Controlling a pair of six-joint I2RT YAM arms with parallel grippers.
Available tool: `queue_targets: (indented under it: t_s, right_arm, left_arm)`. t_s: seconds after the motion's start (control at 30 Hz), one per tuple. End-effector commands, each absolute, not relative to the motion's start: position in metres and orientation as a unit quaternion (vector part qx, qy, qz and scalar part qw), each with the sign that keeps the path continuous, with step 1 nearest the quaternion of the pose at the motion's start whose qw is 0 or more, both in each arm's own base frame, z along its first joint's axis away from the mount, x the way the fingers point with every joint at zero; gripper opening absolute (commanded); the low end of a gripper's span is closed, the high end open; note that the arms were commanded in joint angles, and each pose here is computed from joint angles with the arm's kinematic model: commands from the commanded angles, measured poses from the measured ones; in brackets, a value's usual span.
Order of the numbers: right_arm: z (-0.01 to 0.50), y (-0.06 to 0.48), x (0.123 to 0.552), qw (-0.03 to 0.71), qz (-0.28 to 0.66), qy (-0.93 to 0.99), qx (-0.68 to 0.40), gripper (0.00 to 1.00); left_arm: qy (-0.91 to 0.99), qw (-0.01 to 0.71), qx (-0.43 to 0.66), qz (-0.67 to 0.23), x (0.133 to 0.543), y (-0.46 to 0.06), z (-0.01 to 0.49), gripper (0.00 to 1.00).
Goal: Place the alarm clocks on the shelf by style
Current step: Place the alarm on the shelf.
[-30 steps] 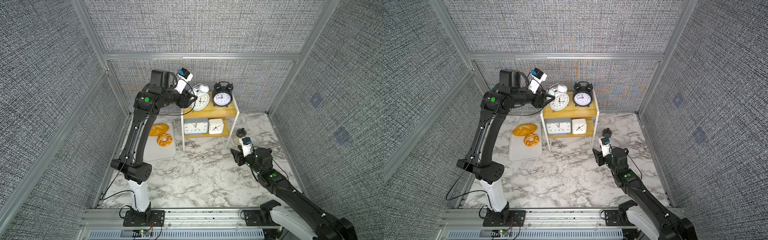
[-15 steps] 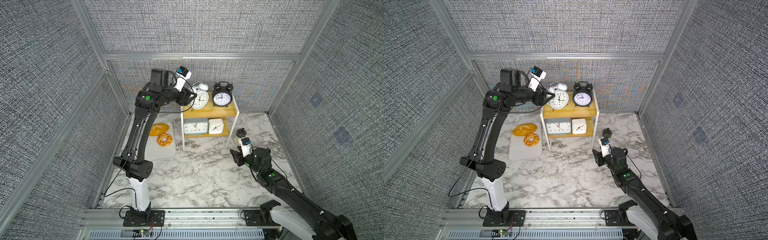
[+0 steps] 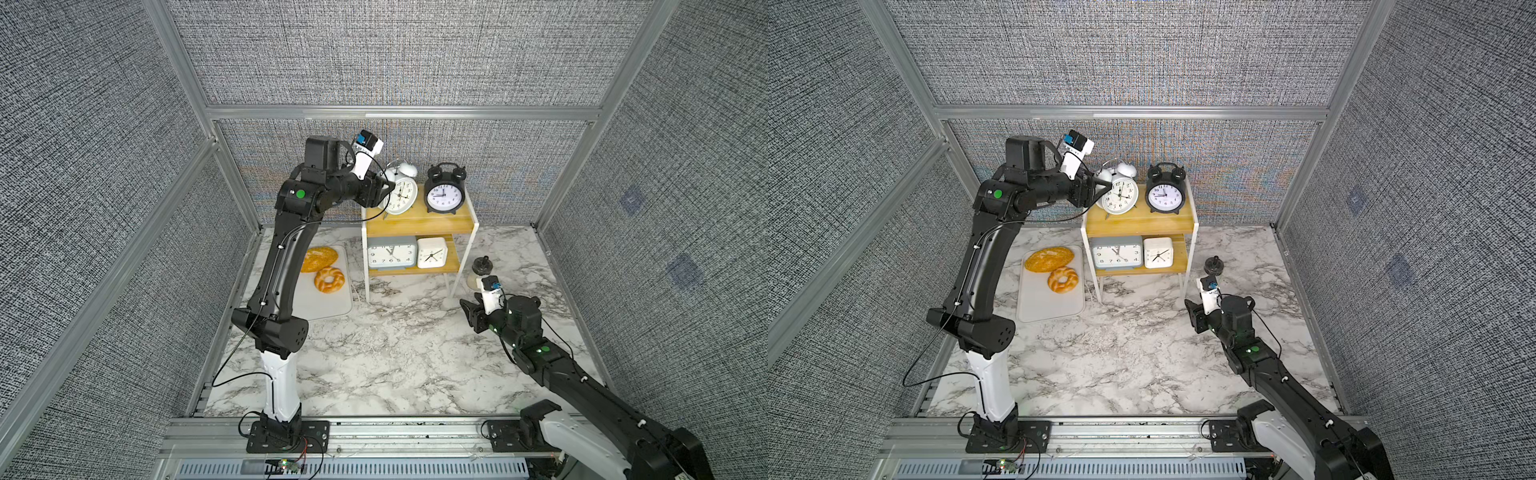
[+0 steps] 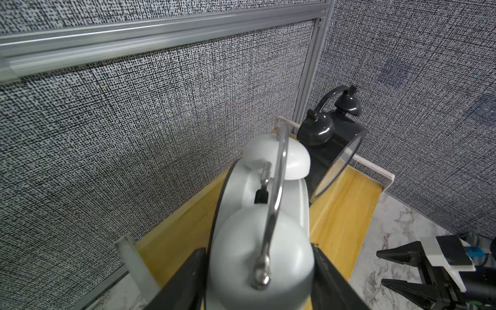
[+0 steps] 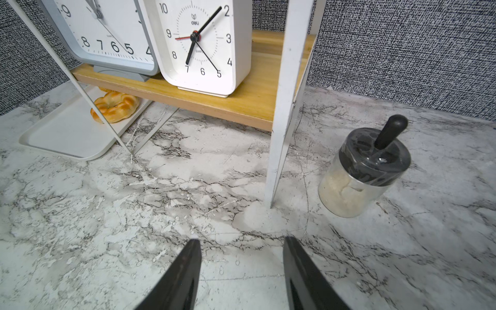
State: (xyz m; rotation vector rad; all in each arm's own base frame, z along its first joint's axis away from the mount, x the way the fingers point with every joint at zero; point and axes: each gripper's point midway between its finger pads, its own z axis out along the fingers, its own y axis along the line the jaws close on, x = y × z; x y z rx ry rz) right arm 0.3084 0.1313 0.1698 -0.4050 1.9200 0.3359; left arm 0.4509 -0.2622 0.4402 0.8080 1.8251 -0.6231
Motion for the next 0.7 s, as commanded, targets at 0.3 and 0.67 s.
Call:
queue_targets:
  t_s: [0.3,0.67]
  right_arm:
    - [0.174,0.131,0.312,0.555,0.142,0.803,-0.165,0.54]
    - [0.169,0.131,0.311,0.551,0.141,0.806,-0.164,0.54]
  left_arm:
    - [0.779,0.479,0.333,-0.231,0.455,-0.254,0.419,0.79]
    - [0.774,0.483,0.349,-0.214,0.439,-0.246,0.421,0.84]
